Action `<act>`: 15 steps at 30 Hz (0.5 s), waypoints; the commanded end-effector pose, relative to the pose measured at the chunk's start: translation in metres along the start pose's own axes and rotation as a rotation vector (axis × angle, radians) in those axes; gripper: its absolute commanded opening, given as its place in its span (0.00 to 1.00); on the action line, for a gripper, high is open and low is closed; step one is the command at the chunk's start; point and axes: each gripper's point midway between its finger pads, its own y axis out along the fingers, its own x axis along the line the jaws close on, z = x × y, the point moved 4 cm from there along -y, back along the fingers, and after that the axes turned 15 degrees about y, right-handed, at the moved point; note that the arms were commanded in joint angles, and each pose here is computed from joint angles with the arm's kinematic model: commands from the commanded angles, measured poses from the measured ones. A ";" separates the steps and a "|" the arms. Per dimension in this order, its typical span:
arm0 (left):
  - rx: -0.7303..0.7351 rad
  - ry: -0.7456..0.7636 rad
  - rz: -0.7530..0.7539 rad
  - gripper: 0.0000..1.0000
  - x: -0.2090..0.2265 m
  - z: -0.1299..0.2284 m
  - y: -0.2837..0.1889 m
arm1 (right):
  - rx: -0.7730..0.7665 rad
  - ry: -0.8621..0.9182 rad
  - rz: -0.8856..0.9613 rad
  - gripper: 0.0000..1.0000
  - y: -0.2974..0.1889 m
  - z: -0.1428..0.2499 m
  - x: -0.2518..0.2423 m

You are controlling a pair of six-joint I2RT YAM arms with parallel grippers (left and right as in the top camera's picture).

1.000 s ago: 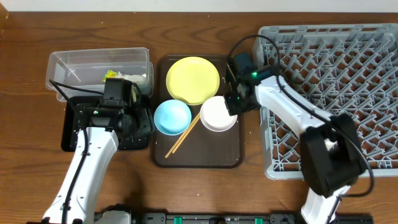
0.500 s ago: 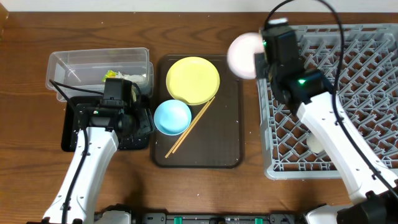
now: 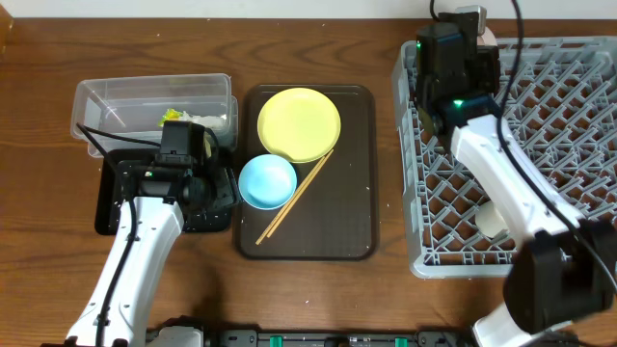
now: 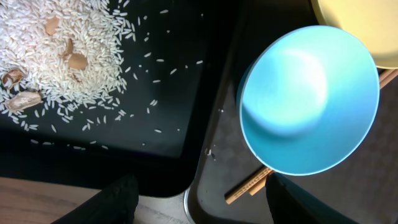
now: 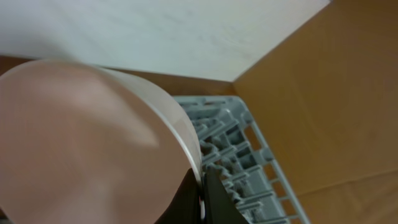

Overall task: Sort waste into correct bins and load items into the dishwasher rack
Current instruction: 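Lift pink bowl with right gripper and place it upright in rack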

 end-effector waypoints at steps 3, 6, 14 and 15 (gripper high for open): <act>-0.022 -0.002 -0.017 0.69 0.002 -0.004 -0.005 | 0.013 -0.106 0.095 0.01 0.019 0.017 0.009; -0.022 -0.002 -0.017 0.68 0.002 -0.004 -0.005 | 0.021 -0.121 0.096 0.01 0.027 0.026 0.019; -0.022 -0.002 -0.017 0.68 0.002 -0.004 -0.005 | 0.066 -0.196 0.107 0.01 0.039 0.054 0.036; -0.022 -0.002 -0.017 0.68 0.002 -0.004 -0.005 | 0.070 -0.204 0.104 0.01 0.038 0.055 0.037</act>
